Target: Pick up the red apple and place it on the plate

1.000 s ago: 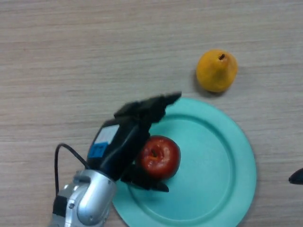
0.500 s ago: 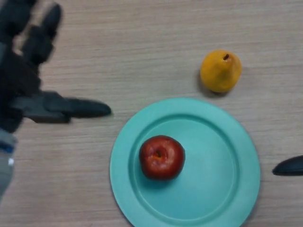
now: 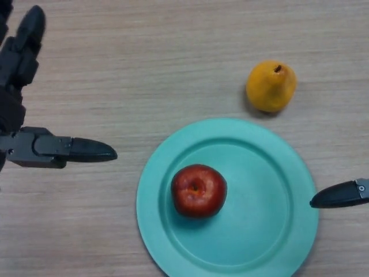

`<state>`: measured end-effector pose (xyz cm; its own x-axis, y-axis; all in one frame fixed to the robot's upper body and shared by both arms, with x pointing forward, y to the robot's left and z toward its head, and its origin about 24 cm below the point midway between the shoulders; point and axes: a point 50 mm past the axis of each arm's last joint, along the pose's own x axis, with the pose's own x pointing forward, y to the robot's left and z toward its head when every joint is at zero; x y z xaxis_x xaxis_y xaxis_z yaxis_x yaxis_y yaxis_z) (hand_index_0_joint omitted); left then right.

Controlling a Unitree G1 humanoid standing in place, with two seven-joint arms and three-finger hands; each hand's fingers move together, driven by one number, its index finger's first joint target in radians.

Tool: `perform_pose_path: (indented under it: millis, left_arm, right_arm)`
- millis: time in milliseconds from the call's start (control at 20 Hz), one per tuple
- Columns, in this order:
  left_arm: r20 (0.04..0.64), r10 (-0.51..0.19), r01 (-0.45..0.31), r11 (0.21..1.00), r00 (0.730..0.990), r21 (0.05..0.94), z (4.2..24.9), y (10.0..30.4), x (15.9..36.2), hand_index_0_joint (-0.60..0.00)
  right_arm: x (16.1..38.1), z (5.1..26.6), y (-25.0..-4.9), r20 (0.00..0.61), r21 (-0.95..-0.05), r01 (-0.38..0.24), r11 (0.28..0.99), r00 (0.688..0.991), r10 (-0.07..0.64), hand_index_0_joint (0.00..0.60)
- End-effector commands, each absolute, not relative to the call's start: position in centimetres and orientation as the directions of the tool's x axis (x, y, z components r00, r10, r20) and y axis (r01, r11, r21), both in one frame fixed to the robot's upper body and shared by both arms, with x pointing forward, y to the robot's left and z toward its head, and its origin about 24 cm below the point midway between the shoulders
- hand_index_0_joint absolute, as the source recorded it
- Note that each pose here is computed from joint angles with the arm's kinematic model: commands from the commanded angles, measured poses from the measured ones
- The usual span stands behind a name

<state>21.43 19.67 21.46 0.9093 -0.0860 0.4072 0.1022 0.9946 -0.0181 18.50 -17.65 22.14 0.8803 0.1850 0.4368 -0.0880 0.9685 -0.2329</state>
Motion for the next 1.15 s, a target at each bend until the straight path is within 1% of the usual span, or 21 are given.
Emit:
perform_pose_path:
  millis: [50, 100, 200, 250, 350, 400, 450, 550, 650, 750, 900, 1150]
  left_arm:
    - [0.569, -0.075, 0.074, 0.997, 0.819, 0.024, 24.1, 20.4, 19.6, 0.0]
    - [0.578, -0.081, 0.086, 0.996, 0.812, 0.018, 24.4, 20.4, 19.3, 0.0]
    - [0.58, -0.07, 0.102, 0.995, 0.811, -0.023, 24.8, 20.2, 18.7, 0.0]
    - [0.586, -0.072, 0.106, 0.994, 0.807, -0.023, 24.9, 20.0, 18.4, 0.0]
    - [0.566, -0.066, 0.09, 0.996, 0.822, -0.014, 24.8, 20.2, 18.3, 0.0]
    - [0.568, -0.057, 0.075, 0.997, 0.821, -0.009, 24.7, 20.4, 18.3, 0.0]
    - [0.561, -0.054, 0.061, 0.998, 0.826, 0.007, 24.3, 20.6, 18.4, 0.0]
    - [0.553, -0.081, 0.058, 0.997, 0.829, 0.059, 24.2, 20.5, 18.2, 0.0]
    - [0.554, -0.118, 0.075, 0.992, 0.824, 0.101, 24.3, 20.3, 17.9, 0.0]
    - [0.547, -0.124, 0.081, 0.992, 0.828, 0.101, 24.3, 20.2, 17.7, 0.0]
    - [0.537, -0.13, 0.089, 0.991, 0.833, 0.103, 24.0, 20.2, 17.6, 0.0]
    - [0.531, -0.14, 0.097, 0.989, 0.836, 0.107, 24.0, 20.1, 17.5, 0.0]
  right_arm:
    - [16.9, 24.4, -17.7, 0.585, -0.25, -0.042, 0.967, 0.79, 0.185, 0.0]
    - [16.9, 24.4, -17.7, 0.588, -0.249, -0.04, 0.968, 0.788, 0.183, 0.0]
    - [16.6, 24.5, -17.9, 0.598, -0.244, -0.03, 0.969, 0.782, 0.175, 0.0]
    - [16.6, 24.7, -18.0, 0.604, -0.243, -0.024, 0.97, 0.778, 0.171, 0.0]
    - [16.5, 24.7, -18.0, 0.608, -0.241, -0.023, 0.97, 0.776, 0.17, 0.0]
    - [16.5, 24.7, -18.1, 0.606, -0.246, -0.023, 0.969, 0.776, 0.173, 0.0]
    - [16.5, 24.7, -18.2, 0.606, -0.247, -0.02, 0.969, 0.777, 0.17, 0.0]
    - [16.3, 25.0, -18.6, 0.612, -0.24, -0.009, 0.971, 0.775, 0.158, 0.0]
    - [16.4, 24.9, -18.6, 0.607, -0.242, -0.004, 0.97, 0.779, 0.154, 0.0]
    - [16.5, 24.8, -18.5, 0.608, -0.25, 0.003, 0.968, 0.779, 0.154, 0.0]
    - [16.5, 24.5, -18.4, 0.598, -0.248, 0.0, 0.969, 0.787, 0.154, 0.0]
    - [16.6, 24.5, -18.5, 0.589, -0.249, 0.005, 0.969, 0.795, 0.147, 0.0]
